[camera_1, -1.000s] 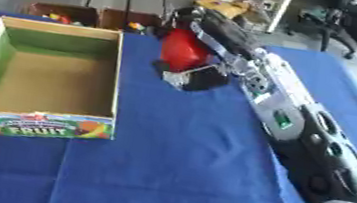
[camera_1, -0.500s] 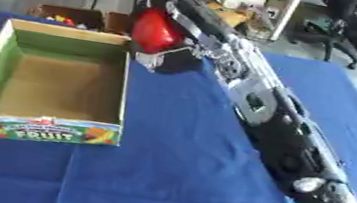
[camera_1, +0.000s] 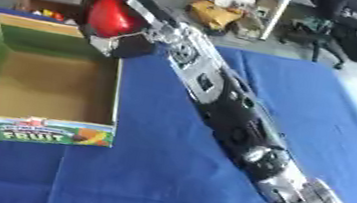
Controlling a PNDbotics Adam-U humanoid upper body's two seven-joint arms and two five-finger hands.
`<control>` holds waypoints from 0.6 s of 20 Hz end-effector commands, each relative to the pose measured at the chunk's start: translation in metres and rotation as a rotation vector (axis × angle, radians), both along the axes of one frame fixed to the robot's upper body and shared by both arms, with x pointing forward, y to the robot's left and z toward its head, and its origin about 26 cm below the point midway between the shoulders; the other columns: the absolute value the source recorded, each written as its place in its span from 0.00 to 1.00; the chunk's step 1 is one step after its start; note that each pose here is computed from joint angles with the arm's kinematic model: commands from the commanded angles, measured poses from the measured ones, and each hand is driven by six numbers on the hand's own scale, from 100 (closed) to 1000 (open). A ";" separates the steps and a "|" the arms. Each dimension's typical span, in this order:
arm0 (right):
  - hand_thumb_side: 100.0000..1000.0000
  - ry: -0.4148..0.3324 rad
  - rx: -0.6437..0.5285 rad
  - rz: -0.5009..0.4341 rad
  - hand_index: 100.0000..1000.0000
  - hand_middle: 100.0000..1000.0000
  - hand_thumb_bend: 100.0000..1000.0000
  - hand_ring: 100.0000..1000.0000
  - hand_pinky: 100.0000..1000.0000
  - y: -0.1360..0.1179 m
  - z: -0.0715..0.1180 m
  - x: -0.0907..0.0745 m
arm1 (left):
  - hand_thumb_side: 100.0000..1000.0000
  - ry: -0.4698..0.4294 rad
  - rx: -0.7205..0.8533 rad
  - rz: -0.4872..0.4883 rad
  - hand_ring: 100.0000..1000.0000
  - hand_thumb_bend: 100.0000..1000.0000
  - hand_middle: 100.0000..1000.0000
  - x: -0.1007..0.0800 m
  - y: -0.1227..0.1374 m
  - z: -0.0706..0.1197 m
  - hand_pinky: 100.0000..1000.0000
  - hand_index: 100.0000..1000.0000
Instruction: Pick up objects on the table and place them in the box.
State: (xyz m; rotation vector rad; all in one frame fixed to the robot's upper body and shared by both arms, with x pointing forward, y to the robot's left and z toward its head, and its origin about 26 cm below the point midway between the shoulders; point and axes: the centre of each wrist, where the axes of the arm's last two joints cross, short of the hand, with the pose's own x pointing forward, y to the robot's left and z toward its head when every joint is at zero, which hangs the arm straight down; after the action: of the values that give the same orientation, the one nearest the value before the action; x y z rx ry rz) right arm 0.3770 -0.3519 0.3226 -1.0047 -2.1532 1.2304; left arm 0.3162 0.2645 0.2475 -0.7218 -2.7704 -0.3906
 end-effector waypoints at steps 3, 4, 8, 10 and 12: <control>0.19 -0.048 -0.056 -0.009 0.58 0.45 0.00 0.36 0.13 -0.004 0.014 -0.002 | 0.88 -0.042 0.026 0.007 0.63 0.00 0.73 -0.004 0.002 0.011 0.64 0.91; 0.20 -0.055 -0.067 -0.004 0.57 0.45 0.00 0.36 0.13 -0.002 0.014 -0.001 | 0.88 -0.042 0.029 0.008 0.63 0.00 0.73 -0.004 0.002 0.011 0.64 0.91; 0.20 -0.053 -0.100 0.026 0.58 0.45 0.00 0.36 0.12 0.007 0.011 0.003 | 0.88 -0.046 0.031 0.005 0.63 0.00 0.74 -0.004 0.002 0.012 0.64 0.91; 0.21 -0.048 -0.120 0.046 0.57 0.45 0.00 0.36 0.12 0.012 0.009 0.004 | 0.89 -0.049 0.028 0.002 0.63 0.00 0.74 -0.004 0.001 0.013 0.64 0.91; 0.22 -0.050 -0.145 0.066 0.57 0.45 0.00 0.36 0.12 0.015 0.006 0.005 | 0.89 -0.053 0.025 -0.001 0.63 0.00 0.74 -0.004 0.000 0.014 0.64 0.91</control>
State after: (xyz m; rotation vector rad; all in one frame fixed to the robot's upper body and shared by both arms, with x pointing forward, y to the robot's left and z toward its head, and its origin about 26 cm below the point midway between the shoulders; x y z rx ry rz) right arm 0.3851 -0.3360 0.3167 -0.9983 -2.1643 1.3952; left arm 0.3169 0.2630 0.2518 -0.7277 -2.7801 -0.4058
